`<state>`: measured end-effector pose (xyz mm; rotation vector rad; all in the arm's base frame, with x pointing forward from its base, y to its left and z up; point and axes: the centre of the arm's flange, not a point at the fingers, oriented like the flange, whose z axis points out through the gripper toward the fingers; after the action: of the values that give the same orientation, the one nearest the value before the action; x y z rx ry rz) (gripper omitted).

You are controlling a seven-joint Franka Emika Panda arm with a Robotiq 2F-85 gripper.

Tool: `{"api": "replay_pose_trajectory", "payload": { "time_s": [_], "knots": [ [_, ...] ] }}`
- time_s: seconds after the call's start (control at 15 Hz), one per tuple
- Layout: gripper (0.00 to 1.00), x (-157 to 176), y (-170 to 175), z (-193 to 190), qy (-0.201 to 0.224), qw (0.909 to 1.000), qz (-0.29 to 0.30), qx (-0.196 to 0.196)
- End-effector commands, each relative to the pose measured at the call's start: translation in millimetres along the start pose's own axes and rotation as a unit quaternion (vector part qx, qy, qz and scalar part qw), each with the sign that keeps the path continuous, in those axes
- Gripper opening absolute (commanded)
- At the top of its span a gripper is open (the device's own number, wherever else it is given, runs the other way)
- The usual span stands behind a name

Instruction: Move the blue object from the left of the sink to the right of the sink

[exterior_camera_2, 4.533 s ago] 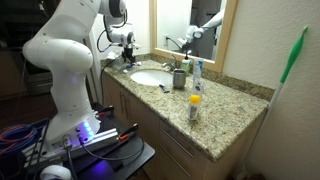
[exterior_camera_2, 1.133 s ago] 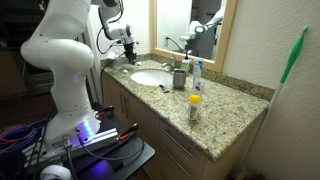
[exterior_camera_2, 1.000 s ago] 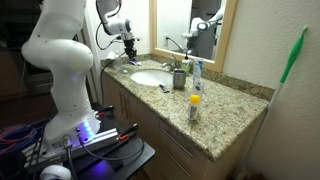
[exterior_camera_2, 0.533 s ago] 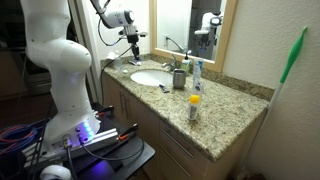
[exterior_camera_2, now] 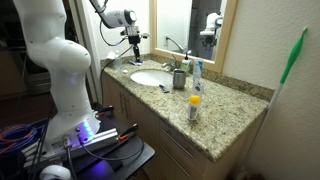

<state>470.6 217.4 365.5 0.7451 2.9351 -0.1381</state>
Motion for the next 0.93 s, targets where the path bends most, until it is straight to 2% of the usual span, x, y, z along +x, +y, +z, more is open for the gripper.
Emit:
{"api": "replay_pose_trajectory", "payload": {
  "time_s": [0.0,0.13,0.27,0.47,0.53,0.67,0.73,0.8,0.87],
  "knots": [
    [0.19,-21.8,-82.1,-6.9,-0.006,0.9953,0.096,0.009],
    [0.19,-32.9,-124.9,-9.4,-0.010,0.9880,0.154,0.011],
    [0.19,-40.2,-176.3,-12.3,-0.011,0.9767,0.214,0.013],
    [0.19,-44.3,-252.0,-10.3,-0.002,0.9535,0.301,-0.002],
    [0.44,-57.5,-203.2,-7.4,0.002,0.9661,0.258,0.009],
    [0.44,-55.7,-237.9,-8.5,0.005,0.9565,0.292,0.002],
    [0.44,-53.3,-242.6,-9.6,0.005,0.9553,0.295,0.000],
    [0.19,-58.8,-240.7,-0.9,0.008,0.9518,0.306,0.011],
    [0.19,-71.9,-238.8,14.9,0.011,0.9402,0.340,0.013]
  ]
}}
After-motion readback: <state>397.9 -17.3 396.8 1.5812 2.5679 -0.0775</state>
